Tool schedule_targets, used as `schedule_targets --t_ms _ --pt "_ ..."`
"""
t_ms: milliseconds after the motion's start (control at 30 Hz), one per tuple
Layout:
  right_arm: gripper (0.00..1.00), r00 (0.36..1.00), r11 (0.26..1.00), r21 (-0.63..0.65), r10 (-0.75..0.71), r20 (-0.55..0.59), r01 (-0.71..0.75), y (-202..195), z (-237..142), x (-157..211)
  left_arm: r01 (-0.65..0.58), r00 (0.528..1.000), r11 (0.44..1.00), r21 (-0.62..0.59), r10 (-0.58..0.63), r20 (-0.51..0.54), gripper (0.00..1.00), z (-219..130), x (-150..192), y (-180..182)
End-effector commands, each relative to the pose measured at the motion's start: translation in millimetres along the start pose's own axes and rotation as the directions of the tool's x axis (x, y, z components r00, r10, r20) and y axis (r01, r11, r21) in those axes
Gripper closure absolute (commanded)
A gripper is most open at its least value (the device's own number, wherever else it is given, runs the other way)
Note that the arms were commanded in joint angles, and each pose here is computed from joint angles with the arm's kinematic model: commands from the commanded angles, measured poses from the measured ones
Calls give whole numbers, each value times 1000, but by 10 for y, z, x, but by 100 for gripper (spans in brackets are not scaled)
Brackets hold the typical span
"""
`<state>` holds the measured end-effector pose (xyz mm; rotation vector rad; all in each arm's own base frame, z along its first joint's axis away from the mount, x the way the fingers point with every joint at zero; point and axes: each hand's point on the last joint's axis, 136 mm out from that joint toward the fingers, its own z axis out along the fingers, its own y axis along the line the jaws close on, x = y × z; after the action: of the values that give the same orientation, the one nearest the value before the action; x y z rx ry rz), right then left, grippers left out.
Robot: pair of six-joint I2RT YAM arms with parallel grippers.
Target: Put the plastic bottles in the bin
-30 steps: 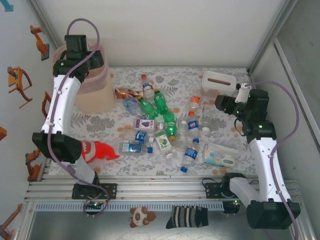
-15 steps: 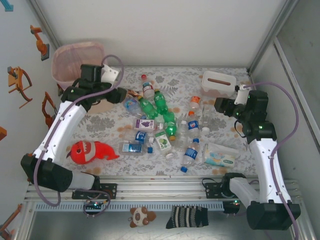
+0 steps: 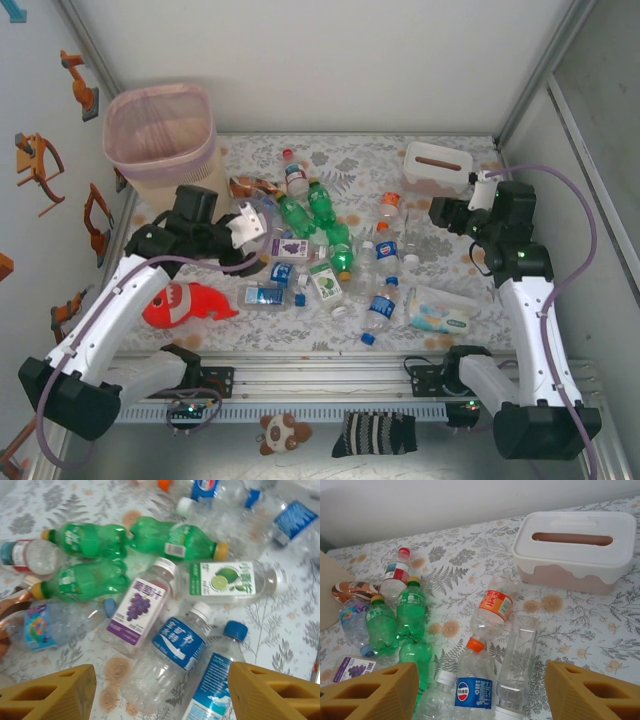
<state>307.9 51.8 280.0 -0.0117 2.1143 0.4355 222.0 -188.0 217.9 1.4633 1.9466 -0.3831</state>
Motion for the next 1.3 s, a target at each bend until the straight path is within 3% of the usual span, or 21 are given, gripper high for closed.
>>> schedule_targets --t_ms 0,400,567,1267 --pt "33 999 999 8 -33 16 33 28 -77 -38 -90 993 995 50 93 -68 31 83 228 -189" --pt "33 999 999 15 -41 -1 41 6 -75 54 -233 926 959 161 270 -266 28 521 754 -508" --pt "33 1000 1000 3 -30 2 30 21 -71 82 -270 913 948 168 307 -268 27 681 834 -517" --pt "33 999 999 -17 -48 10 48 45 -87 153 -207 883 933 293 307 -355 23 1122 1036 -638"
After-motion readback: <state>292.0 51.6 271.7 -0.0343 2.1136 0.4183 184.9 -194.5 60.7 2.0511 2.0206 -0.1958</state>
